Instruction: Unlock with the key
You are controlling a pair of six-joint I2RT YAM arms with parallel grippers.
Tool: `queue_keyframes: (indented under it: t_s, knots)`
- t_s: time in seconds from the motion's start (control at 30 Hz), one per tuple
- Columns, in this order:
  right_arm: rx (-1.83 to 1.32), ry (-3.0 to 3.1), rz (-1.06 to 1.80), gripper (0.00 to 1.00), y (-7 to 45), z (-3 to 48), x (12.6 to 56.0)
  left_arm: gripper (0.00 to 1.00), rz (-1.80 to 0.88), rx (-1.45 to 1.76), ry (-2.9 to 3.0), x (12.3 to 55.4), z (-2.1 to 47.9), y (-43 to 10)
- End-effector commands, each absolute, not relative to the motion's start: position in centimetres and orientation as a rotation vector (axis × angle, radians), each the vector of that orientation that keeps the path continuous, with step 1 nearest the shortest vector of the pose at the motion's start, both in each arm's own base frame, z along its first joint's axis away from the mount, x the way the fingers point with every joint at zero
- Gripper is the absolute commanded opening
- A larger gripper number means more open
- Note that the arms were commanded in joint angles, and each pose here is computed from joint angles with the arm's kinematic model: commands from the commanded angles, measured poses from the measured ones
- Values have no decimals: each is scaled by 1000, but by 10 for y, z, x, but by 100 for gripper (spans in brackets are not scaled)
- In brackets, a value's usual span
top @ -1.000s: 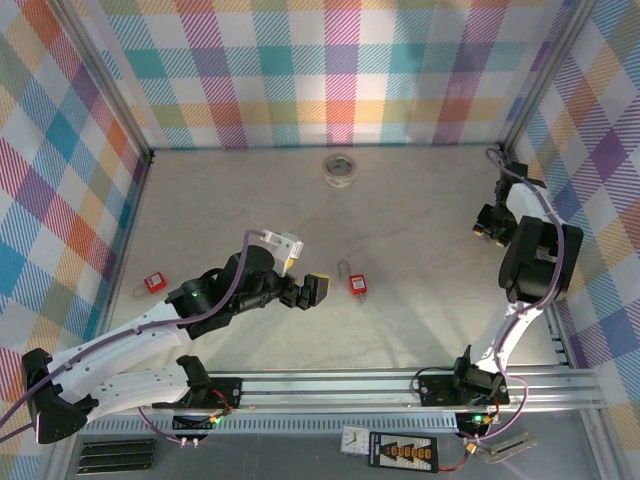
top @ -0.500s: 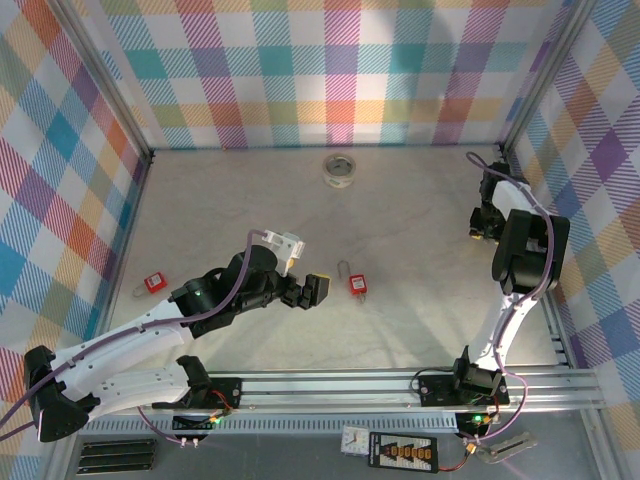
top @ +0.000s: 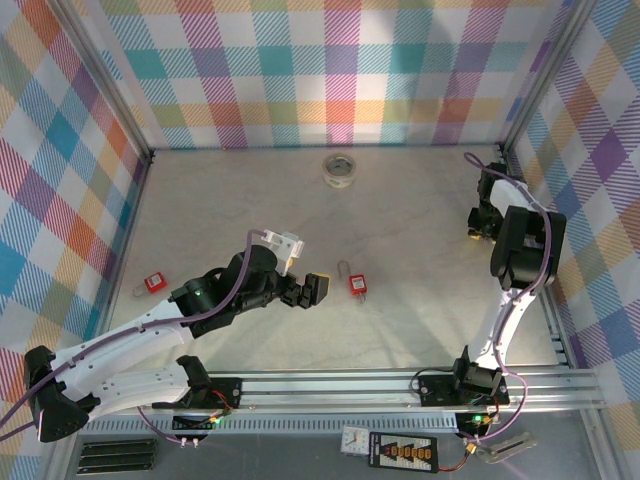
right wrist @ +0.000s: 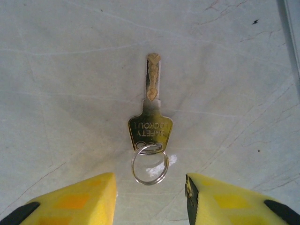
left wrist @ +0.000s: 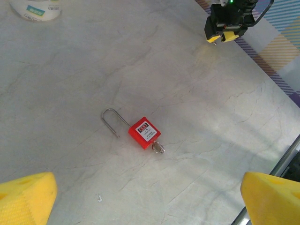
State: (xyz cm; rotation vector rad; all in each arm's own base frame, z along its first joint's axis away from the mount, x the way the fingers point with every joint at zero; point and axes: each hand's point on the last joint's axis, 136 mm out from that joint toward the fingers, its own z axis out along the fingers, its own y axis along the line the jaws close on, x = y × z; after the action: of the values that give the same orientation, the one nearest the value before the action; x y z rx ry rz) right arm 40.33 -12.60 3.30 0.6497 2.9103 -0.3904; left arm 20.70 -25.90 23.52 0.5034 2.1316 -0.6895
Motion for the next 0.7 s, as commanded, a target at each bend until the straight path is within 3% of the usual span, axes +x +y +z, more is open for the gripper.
queue_keyframes:
  t_s: [0.0, 0.67]
  knots:
    - [617, 2944, -383, 39, -122, 30, 404, 100, -666, 477, 2157, 209, 228, -254]
    - [637, 3005, -332, 5, -114, 16, 397, 100, -648, 473, 2172, 212, 223, -253]
